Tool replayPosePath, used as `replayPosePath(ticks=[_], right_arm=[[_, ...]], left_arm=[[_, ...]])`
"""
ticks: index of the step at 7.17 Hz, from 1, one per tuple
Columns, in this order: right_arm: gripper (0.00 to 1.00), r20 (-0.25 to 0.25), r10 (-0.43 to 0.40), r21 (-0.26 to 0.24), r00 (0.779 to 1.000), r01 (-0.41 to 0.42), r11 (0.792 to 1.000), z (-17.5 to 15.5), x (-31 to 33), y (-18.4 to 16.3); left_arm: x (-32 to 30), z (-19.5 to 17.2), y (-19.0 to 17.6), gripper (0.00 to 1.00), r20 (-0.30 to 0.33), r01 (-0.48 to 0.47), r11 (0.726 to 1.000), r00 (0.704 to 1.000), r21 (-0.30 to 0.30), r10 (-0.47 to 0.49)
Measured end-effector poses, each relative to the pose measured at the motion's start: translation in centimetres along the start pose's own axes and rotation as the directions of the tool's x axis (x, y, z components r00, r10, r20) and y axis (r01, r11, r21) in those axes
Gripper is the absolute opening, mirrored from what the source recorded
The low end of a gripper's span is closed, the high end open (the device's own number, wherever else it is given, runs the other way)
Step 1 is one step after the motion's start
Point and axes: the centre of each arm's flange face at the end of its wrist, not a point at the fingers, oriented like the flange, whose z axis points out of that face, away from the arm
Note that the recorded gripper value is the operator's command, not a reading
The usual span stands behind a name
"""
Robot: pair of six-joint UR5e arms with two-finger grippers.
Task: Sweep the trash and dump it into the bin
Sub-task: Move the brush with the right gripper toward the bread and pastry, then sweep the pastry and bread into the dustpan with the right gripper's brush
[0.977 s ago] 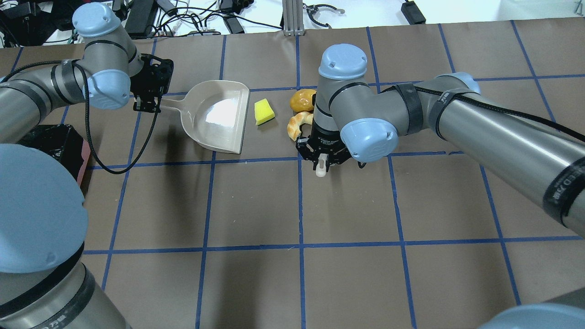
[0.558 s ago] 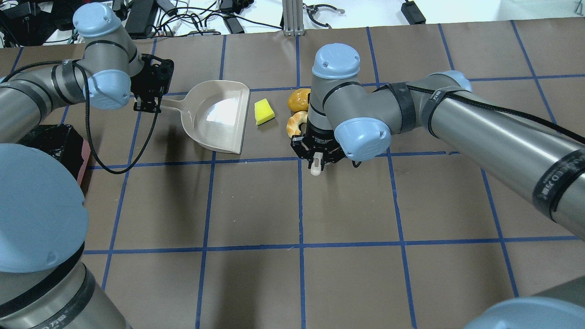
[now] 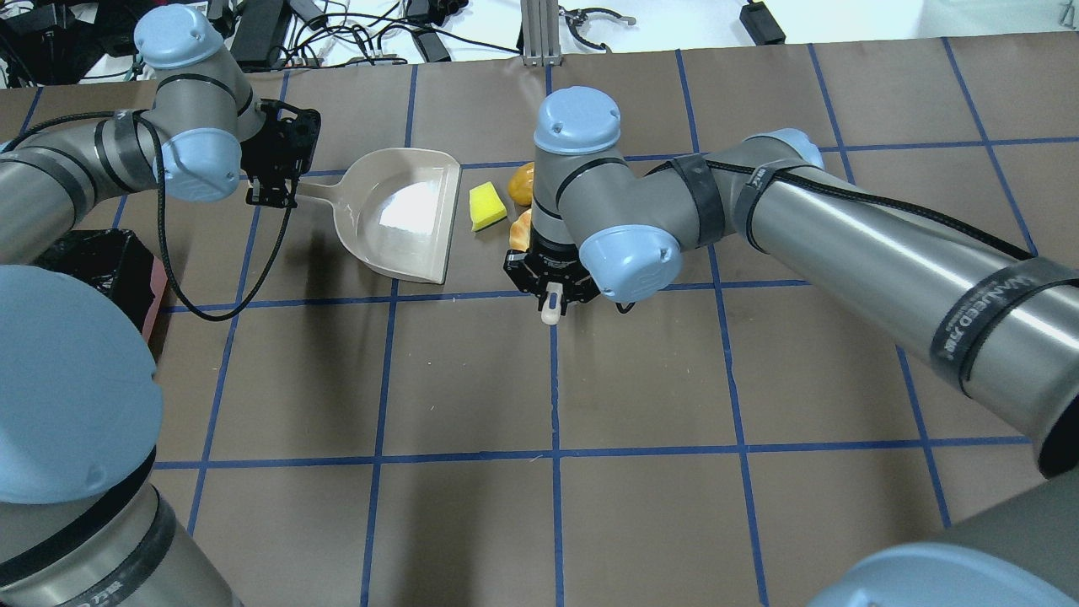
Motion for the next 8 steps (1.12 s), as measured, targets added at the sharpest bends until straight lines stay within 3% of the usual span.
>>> replayPosePath(ticks=[8], right_arm=[[0.0,0.082,0.116,0.019,0.99,-0.118,0.993,1.6,-11.6,1.6]], left_arm=[[0.0,0.0,0.0,0.07,-0.001,0.0,1.0,1.0,0.0,0.0]])
